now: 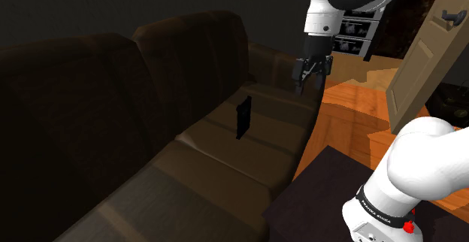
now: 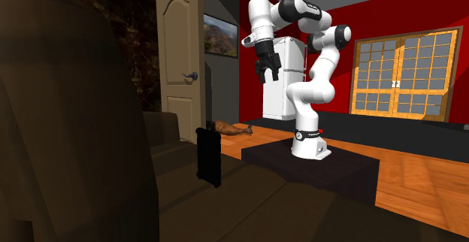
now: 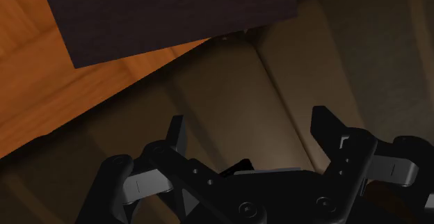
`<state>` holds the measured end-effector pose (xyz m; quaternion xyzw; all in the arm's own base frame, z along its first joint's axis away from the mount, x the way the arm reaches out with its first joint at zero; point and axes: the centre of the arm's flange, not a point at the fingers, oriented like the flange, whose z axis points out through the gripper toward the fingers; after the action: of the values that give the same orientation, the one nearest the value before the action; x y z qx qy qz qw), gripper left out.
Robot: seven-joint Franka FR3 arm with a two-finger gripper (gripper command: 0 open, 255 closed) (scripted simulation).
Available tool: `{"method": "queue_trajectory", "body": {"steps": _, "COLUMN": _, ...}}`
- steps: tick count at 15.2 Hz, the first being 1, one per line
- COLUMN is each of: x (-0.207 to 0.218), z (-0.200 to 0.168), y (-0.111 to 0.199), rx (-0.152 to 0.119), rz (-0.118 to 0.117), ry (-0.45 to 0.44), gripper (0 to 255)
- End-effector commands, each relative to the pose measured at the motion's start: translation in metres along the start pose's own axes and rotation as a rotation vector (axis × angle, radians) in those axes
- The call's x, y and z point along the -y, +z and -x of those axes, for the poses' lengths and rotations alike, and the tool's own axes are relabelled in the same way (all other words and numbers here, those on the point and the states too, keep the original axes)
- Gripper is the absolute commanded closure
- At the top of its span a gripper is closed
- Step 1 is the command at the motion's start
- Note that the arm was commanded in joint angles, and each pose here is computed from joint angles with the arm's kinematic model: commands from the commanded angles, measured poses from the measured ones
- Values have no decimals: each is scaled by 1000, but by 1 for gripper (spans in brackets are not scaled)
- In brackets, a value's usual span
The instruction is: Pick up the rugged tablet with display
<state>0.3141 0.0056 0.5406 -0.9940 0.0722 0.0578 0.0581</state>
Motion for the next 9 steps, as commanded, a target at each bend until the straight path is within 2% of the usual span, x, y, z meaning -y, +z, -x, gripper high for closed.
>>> {"method": "queue_trajectory", "body": {"steps": 1, "x": 0, "z": 0, "y": 0, "rx": 0, "rz": 0, "ry": 0, "gripper": 0}}
{"method": "queue_trajectory", "body": {"steps": 9, "x": 55, "z": -66, "y": 52, "rx": -80, "rz": 37, "ry": 252, "gripper": 0}}
